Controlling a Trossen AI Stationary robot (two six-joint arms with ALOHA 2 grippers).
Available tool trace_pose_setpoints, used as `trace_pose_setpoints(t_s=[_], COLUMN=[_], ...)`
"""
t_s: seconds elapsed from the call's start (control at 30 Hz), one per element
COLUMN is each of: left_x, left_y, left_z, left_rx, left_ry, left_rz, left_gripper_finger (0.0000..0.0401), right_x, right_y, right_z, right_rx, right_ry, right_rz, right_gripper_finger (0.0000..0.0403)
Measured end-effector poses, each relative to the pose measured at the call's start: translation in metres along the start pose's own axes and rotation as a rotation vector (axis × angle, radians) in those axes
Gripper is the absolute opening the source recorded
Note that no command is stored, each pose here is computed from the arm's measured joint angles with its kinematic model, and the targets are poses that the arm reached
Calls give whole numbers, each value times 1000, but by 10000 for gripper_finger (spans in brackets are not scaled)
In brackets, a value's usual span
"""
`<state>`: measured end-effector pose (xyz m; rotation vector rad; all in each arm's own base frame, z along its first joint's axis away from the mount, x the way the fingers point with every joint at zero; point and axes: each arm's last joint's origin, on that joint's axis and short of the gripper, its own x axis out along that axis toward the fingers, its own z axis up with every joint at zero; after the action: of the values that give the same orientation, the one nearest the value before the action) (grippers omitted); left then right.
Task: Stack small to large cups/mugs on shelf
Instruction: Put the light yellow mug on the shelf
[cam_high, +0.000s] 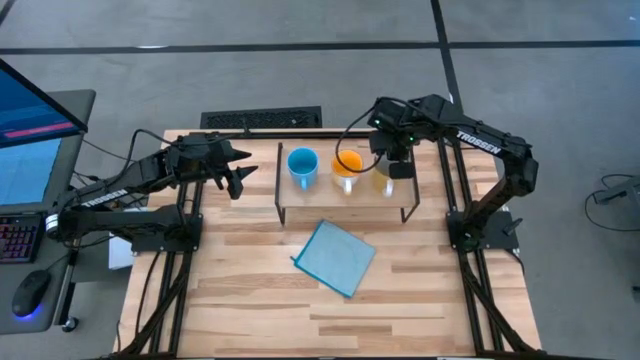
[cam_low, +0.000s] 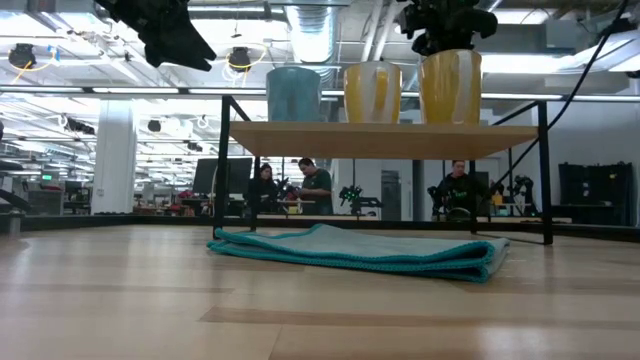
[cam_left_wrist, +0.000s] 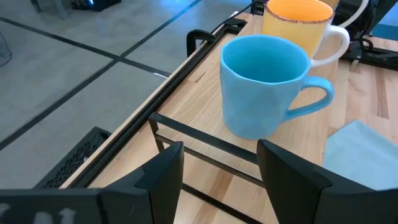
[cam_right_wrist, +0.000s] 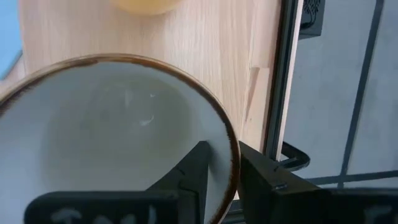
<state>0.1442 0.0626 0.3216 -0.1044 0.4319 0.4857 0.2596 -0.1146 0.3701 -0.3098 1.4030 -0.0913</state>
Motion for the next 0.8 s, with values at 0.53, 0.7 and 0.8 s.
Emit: trace_pose_setpoints(t_s=[0.53, 0.7, 0.8], left_x=[0, 0, 0], left_y=[0, 0, 0], left_z=[0, 0, 0], left_rx=[-10, -10, -10], left_ry=[0, 0, 0], left_rz=[1, 1, 2], left_gripper_finger=[195, 195, 195], right_x=[0, 0, 0], right_y=[-1, -1, -1], right_z=[1, 1, 1], right_rx=[-74, -72, -71], right_ry=[-7, -6, -6], right_rz=[-9, -11, -11], right_gripper_finger=[92, 92, 92])
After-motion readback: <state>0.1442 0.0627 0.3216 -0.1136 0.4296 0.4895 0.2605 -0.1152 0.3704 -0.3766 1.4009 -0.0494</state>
